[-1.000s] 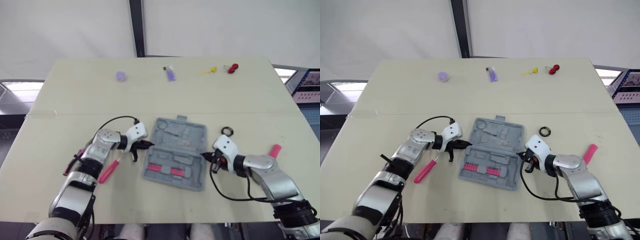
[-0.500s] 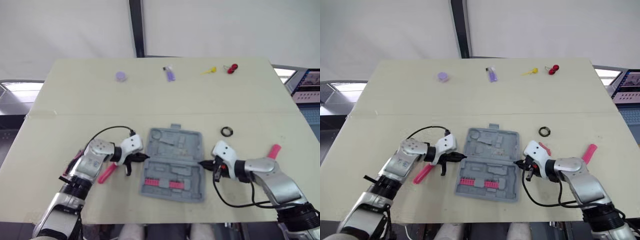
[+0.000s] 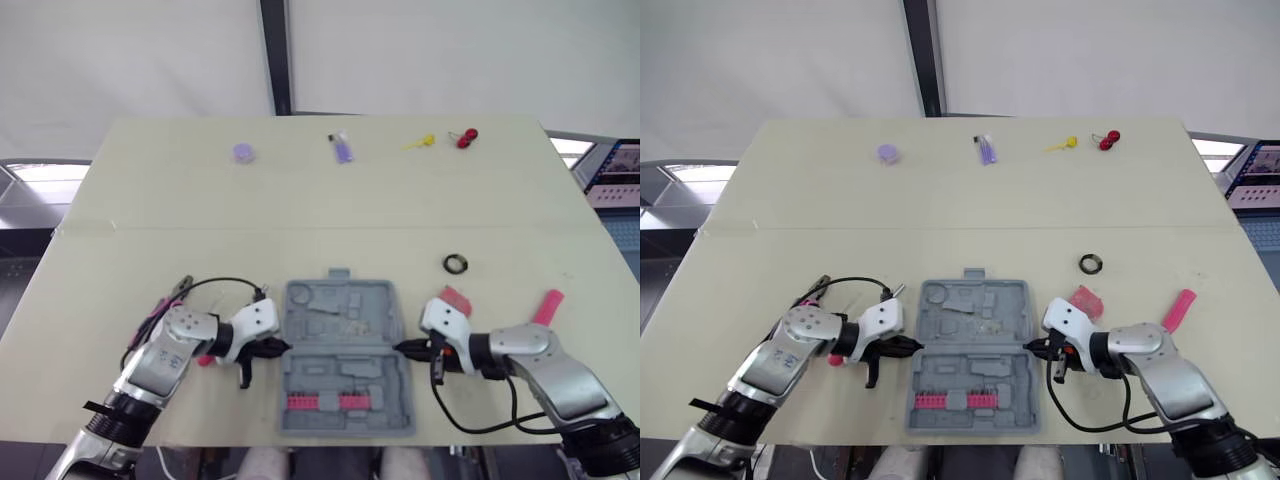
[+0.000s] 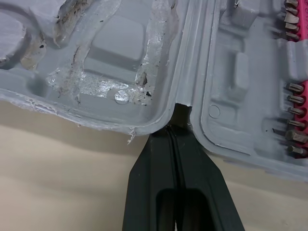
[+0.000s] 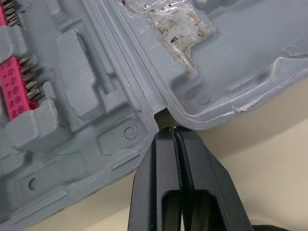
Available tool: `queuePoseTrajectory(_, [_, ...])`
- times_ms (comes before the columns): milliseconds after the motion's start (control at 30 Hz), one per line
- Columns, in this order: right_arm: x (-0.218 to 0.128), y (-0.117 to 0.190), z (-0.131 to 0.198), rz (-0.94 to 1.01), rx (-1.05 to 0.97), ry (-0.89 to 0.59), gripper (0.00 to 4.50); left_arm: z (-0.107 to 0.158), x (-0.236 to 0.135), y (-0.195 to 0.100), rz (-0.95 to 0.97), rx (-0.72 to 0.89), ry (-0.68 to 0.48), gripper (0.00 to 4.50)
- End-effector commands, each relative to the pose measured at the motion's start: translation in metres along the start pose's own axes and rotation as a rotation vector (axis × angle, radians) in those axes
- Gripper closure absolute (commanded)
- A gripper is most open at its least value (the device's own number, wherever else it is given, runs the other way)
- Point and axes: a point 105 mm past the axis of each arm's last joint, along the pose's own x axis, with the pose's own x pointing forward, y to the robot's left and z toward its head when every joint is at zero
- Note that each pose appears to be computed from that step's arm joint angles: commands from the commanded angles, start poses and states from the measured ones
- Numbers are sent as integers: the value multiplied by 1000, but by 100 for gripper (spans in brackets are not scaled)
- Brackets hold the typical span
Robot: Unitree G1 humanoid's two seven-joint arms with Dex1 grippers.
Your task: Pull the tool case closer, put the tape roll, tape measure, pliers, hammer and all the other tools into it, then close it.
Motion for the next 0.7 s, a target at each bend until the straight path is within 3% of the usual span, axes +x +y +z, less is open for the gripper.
queuePoseTrajectory(33, [3, 21, 14, 108, -34, -48, 441, 3, 8, -18, -68, 6, -4, 450])
queuePoseTrajectory(700, [0, 35, 2, 172, 1, -3, 441, -6, 5, -44, -132, 0, 61, 450])
